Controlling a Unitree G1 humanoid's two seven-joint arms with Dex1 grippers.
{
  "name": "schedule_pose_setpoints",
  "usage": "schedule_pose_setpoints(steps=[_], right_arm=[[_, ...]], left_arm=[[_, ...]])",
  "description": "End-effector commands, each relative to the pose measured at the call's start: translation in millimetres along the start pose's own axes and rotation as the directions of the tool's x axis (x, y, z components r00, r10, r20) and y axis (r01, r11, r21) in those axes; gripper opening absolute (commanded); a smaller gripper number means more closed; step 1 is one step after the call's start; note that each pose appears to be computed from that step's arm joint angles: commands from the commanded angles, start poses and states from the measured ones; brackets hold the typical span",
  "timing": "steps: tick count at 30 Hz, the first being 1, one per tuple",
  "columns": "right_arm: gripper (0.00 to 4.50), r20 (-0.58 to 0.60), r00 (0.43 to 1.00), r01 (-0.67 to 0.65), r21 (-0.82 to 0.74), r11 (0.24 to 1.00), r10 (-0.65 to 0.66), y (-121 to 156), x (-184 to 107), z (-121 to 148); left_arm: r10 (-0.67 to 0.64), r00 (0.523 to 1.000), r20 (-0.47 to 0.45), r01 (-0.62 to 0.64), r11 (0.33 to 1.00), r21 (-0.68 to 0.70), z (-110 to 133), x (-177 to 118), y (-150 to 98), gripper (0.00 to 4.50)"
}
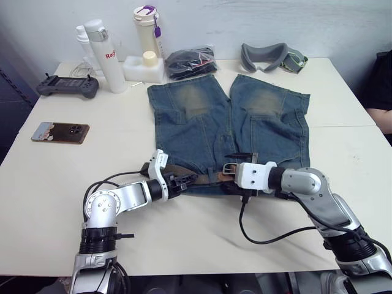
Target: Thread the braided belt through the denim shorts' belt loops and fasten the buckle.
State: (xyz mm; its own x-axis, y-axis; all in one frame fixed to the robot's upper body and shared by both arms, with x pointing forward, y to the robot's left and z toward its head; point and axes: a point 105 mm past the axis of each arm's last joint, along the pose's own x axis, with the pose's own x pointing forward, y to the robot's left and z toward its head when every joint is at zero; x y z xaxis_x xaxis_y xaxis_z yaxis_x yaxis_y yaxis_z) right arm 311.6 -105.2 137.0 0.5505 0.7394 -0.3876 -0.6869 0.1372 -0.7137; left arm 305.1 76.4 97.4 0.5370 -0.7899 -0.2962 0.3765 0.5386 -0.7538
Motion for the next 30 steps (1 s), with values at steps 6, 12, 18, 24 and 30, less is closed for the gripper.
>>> schedule_pose_setpoints(steps=[6,12,18,24,30], right_arm=[[4.16,-0.01,0.991,0.131,-0.076,0.989,-0.132,-25,1,5],[4.16,0.061,0.988,0.147,-0.105,0.984,-0.141,-27,3,20],[4.16,0.108,0.98,0.186,-0.184,0.965,-0.168,-32,9,35],[4.16,0.091,0.989,0.139,-0.277,0.951,-0.118,-25,13,32],[4.16,0.088,0.989,0.148,-0.405,0.902,-0.123,-28,17,31]], left_arm=[[0.089,0.991,-0.095,-0.092,0.995,-0.027,-24,1,20,0.0],[0.085,0.992,-0.097,-0.088,0.996,-0.031,-25,2,19,0.0],[0.085,0.992,-0.094,-0.089,0.996,-0.032,-25,3,19,0.0],[0.085,0.992,-0.088,-0.088,0.996,-0.035,-24,4,19,0.0],[0.083,0.993,-0.085,-0.086,0.996,-0.038,-24,5,18,0.0]])
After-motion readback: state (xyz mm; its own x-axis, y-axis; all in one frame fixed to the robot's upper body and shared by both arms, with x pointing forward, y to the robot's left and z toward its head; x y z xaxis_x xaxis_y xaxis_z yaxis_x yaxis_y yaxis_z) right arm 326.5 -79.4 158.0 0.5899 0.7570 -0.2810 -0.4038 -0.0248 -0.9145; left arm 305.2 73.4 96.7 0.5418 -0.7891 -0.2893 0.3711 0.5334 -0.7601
